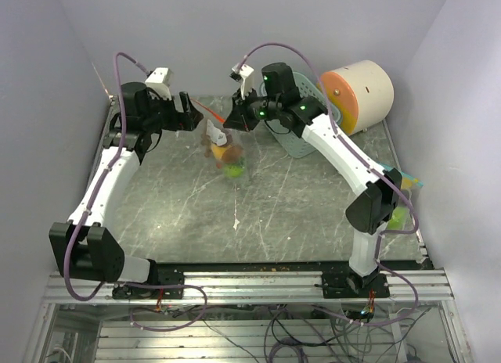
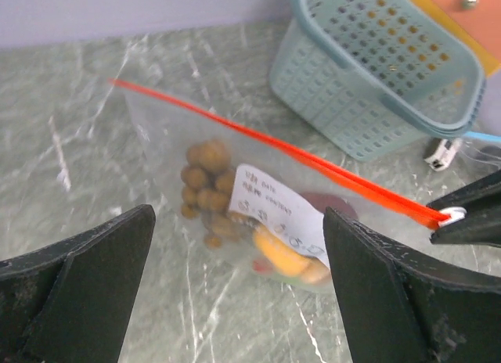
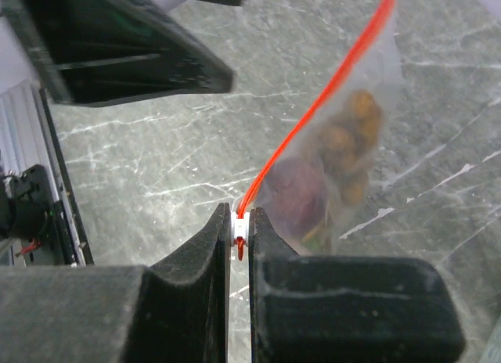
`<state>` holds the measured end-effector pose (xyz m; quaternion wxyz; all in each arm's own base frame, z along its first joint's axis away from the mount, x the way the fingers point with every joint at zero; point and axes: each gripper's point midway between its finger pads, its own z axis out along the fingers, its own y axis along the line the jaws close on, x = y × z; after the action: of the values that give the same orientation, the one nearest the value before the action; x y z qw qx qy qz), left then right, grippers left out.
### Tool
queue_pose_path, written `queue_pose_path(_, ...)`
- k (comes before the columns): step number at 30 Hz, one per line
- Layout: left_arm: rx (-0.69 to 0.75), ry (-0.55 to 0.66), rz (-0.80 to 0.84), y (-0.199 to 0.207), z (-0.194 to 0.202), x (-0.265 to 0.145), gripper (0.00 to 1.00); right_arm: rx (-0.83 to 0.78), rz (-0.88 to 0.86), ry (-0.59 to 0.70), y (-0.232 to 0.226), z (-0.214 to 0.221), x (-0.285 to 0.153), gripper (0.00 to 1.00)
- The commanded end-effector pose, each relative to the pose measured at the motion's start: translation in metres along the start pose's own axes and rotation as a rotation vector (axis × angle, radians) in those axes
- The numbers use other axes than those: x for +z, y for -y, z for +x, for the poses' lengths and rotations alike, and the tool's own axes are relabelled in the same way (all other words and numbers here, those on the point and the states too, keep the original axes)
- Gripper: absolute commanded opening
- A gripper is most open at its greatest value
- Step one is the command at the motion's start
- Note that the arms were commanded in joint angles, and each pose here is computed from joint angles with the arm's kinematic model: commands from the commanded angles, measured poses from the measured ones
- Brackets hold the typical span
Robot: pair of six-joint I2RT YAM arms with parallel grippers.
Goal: Open the zip-top bag and remove the fake food
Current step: Pick up the zipper food storage bag at the center of the board.
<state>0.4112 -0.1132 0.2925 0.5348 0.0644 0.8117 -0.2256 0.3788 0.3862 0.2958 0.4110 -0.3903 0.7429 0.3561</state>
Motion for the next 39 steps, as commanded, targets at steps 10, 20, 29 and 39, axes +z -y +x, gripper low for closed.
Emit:
queue_pose_path(10, 0.298, 0.168, 0.571, 0.093, -0.056, -0.006, 0.99, -0.110, -0.218, 0.042, -0.057, -0.028, -0.048, 0.00)
queue_pose_path(20, 0.266, 0.206, 0.479, 0.075, -0.057, 0.030, 1.00, -0.074, -0.326, 0.063, -0.068, -0.028, -0.065, 0.00)
queue_pose_path(29, 0.267, 0.004, 0.508, 0.099, 0.024, 0.111, 0.93, -0.049, -0.271, 0.063, -0.050, -0.019, -0.074, 0.00)
queue_pose_path(39, 0.226, -0.051, 0.640, 0.115, 0.047, 0.105, 0.72, -0.023, -0.087, 0.068, 0.003, -0.017, -0.099, 0.00)
